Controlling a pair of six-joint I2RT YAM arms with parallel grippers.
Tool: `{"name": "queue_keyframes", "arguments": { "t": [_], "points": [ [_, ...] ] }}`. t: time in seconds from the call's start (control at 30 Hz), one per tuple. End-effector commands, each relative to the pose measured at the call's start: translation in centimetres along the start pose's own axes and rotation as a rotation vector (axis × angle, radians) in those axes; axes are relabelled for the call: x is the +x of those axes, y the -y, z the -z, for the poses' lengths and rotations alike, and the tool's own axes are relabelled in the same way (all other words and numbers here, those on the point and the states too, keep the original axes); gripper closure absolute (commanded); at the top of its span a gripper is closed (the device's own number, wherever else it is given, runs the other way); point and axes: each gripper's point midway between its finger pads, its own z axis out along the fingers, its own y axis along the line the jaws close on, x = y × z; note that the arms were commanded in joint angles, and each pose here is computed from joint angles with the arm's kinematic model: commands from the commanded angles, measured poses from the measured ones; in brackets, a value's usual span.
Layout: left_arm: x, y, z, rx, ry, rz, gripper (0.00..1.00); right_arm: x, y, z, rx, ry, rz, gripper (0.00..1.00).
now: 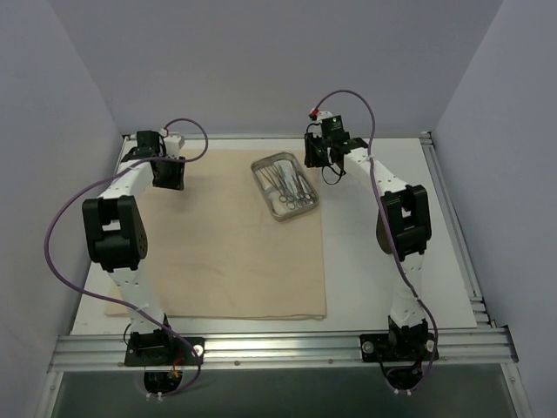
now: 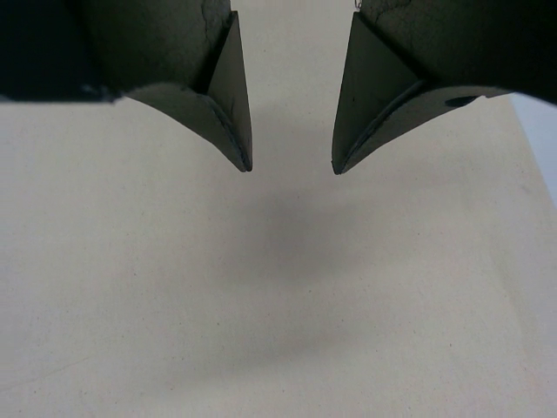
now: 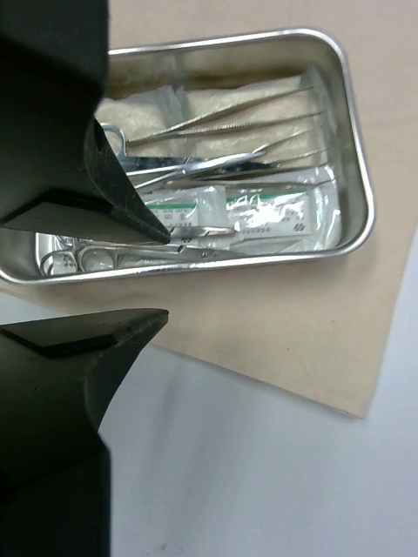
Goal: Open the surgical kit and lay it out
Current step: Move the container from the surgical kit, then pick up the medical item from the container.
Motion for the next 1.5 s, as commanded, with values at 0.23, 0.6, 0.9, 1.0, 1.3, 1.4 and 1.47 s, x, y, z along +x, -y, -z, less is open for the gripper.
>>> {"name": "queue_keyframes", "arguments": {
  "t": [0.23,0.6,0.9,1.0,1.3,1.4,1.47],
  "points": [
    [-2.3,-1.3,3.8,-0.009,0.084,-0.007,0.49,-1.2,-9.7,-0.3,0.01,0.031,0.14,0.86],
    [-1.8,-1.2,3.5,0.002,0.074,-0.01,0.49,2.3,-9.9,-3.8,0.052,-0.075,0.171,0.76],
    [-1.6,-1.4,3.3,-0.004,0.07,-0.014,0.49,4.4,-10.2,-4.9,0.013,-0.123,0.16,0.79],
    [-1.5,-1.5,3.2,-0.003,0.071,-0.013,0.49,4.6,-10.4,-5.0,0.004,-0.128,0.153,0.81],
    [-1.4,-1.6,3.1,-0.005,0.068,-0.012,0.49,2.4,-11.3,-3.2,-0.021,-0.073,0.138,0.86],
    [-1.4,-1.6,3.0,-0.005,0.068,-0.011,0.49,1.6,-11.7,-2.4,-0.035,-0.048,0.133,0.86],
    [-1.3,-1.7,2.9,-0.005,0.066,-0.01,0.49,1.7,-11.7,-2.4,-0.038,-0.052,0.132,0.85]
  ]
}}
